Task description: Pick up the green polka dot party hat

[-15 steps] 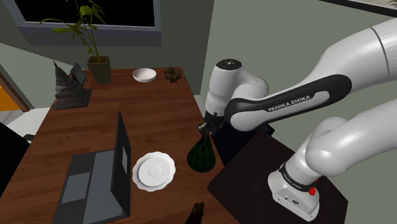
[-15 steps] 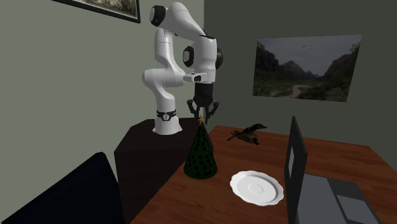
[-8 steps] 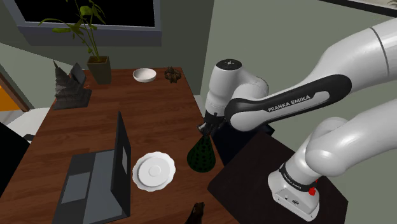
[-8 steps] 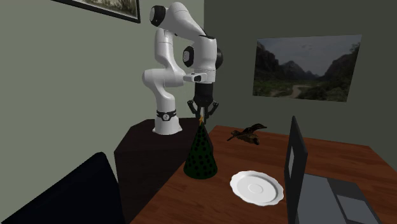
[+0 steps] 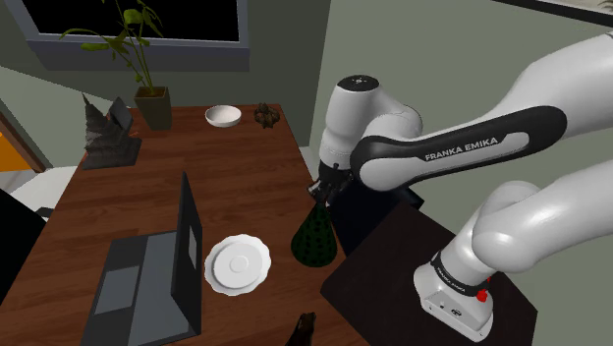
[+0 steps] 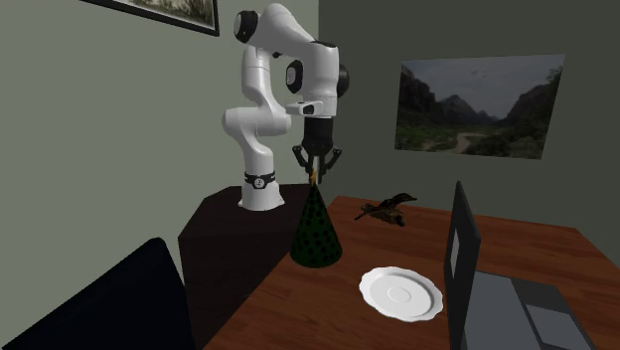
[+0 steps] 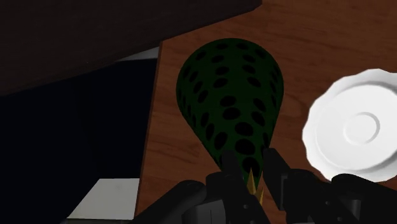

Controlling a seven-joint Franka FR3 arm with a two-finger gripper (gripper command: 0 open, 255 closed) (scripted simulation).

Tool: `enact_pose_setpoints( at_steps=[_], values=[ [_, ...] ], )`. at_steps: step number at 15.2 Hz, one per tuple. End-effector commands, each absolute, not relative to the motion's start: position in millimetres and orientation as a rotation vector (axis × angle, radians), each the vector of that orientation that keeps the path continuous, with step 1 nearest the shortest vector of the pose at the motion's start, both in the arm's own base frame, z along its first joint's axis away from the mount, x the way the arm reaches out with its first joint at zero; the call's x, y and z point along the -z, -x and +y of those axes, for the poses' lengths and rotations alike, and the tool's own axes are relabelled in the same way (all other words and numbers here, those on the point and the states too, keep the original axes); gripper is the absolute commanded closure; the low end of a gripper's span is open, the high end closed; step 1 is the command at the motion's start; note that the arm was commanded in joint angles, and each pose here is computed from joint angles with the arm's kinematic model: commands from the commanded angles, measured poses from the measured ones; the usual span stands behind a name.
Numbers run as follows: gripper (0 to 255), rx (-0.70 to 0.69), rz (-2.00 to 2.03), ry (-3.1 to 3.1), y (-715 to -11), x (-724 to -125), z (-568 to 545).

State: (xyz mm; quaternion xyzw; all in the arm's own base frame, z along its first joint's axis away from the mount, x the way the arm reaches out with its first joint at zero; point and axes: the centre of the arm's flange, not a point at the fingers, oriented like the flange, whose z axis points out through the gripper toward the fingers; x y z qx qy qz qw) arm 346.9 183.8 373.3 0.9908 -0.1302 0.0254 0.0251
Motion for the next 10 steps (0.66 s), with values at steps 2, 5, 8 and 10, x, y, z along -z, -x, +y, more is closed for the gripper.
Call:
enact_pose_setpoints(
  at_steps=[2, 5, 8, 10],
  values=[
    [255, -0.08, -0.403, -3.065, -348, -389, 184],
    [255, -0.08, -0.403, -3.065, -348, -405, 184],
    [255, -0.08, -0.403, -3.065, -348, -421, 184],
    [255, -0.08, -0.403, -3.065, -348, -422, 184]
  ],
)
